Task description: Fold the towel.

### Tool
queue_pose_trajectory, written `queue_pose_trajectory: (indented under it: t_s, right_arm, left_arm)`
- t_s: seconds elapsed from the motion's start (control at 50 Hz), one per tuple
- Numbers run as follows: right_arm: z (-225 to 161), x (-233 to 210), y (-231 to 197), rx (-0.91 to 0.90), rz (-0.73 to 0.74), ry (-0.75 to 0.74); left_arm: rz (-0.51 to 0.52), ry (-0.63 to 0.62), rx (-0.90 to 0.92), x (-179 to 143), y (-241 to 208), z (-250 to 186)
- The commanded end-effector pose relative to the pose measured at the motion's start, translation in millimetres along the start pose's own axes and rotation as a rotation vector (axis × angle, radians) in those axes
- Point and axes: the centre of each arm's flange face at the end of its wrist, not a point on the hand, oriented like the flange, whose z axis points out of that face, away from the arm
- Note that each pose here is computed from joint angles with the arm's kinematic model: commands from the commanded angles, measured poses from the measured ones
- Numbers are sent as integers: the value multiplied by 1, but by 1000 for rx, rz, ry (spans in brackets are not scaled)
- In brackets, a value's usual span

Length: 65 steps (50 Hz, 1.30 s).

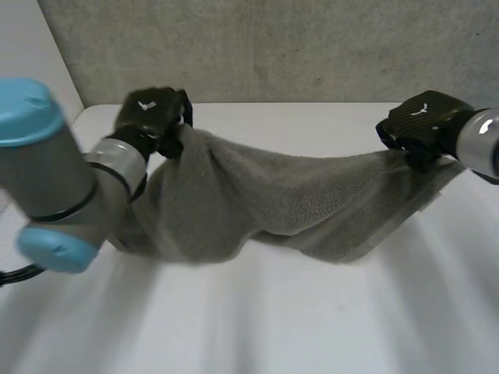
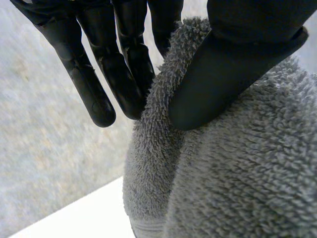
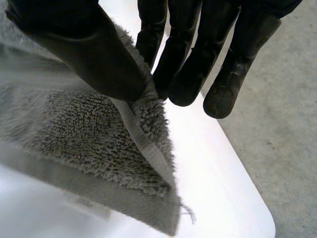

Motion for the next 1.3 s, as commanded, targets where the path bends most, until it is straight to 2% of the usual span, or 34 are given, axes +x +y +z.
queue_pose_trajectory:
  t_s: [0.02,0.06,0.1,0.24,0.46,0.56,0.7,0.84,1.3]
  right_arm:
    - [52,-4,14,61,162,149]
    - [67,-11,22,75,187,195]
    - [71,-17,26,77,182,203]
    - [72,-27,27,86,172,197]
    - [67,-23,20,104,167,207]
    - [66,-22,19,102,154,209]
    - [65,-22,19,100,144,211]
    - [65,-24,21,92,146,205]
    - [65,-27,23,85,128,198]
  left_arm:
    - [143,-4,-4,2,58,57]
    - [199,-30,68,-1,64,76]
    - [213,-40,105,-2,63,82]
    - [219,-78,164,-14,54,81]
    - [213,-58,90,-11,33,5]
    - [204,9,11,11,45,-43]
    - [175,121,-68,47,66,-69]
    - [136,181,-150,68,96,-66]
    - [148,177,-207,70,127,-49]
